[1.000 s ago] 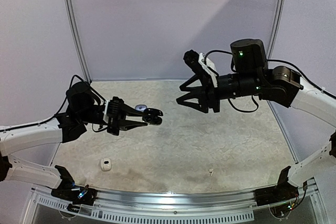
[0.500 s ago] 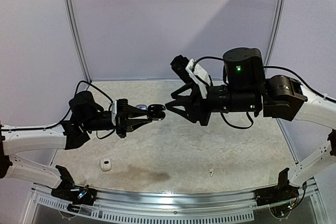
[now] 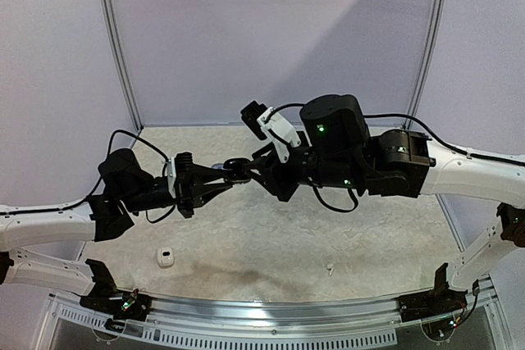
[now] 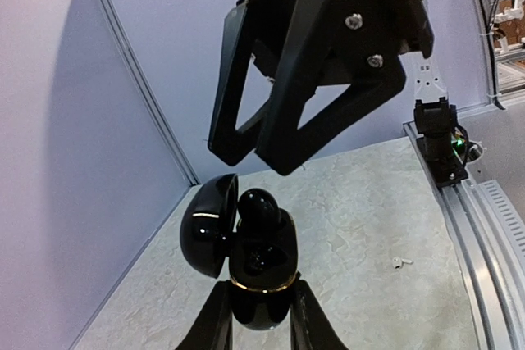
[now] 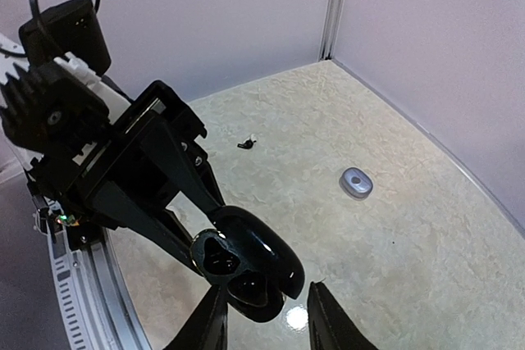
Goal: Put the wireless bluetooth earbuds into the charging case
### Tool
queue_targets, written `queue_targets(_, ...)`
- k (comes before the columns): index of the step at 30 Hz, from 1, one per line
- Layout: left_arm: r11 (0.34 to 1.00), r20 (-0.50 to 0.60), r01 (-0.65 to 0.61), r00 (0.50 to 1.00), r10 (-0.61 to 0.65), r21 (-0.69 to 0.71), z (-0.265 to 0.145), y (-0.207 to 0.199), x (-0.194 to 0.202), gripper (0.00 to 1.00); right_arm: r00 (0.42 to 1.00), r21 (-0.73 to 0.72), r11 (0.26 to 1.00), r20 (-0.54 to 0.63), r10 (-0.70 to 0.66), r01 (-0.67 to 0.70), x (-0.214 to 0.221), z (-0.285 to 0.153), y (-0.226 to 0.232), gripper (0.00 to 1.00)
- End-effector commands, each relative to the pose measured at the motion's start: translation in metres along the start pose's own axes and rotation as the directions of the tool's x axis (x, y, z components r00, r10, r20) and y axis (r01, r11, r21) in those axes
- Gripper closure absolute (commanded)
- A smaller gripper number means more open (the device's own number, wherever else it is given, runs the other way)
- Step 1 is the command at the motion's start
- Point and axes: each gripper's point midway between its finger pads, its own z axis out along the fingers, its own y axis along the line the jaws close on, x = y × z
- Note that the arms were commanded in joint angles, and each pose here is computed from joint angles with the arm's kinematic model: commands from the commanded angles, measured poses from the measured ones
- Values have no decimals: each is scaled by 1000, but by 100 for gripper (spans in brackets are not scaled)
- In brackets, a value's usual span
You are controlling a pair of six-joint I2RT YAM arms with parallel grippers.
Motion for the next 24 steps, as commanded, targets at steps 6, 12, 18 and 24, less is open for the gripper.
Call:
queue_targets(6,1000,5,-11,1000,11,0,0,-5,1,100,998,30,999,47,35,-36,-11,7,0,65)
queue_targets(12,1000,0,-1,1000,1,-17,0,-2,2,100,999,38,999,19,32,-33,-2,13,-1,64)
queue_targets(18,1000,-3,7,1000,-7,-20,1,-1,3,100,1000,40,999,1,27,-27,2,15,0,63)
queue_targets(24,1000,-9,3,1000,-3,-30,2,1,5,100,999,45,998,-34,38,-36,10,22,1,62)
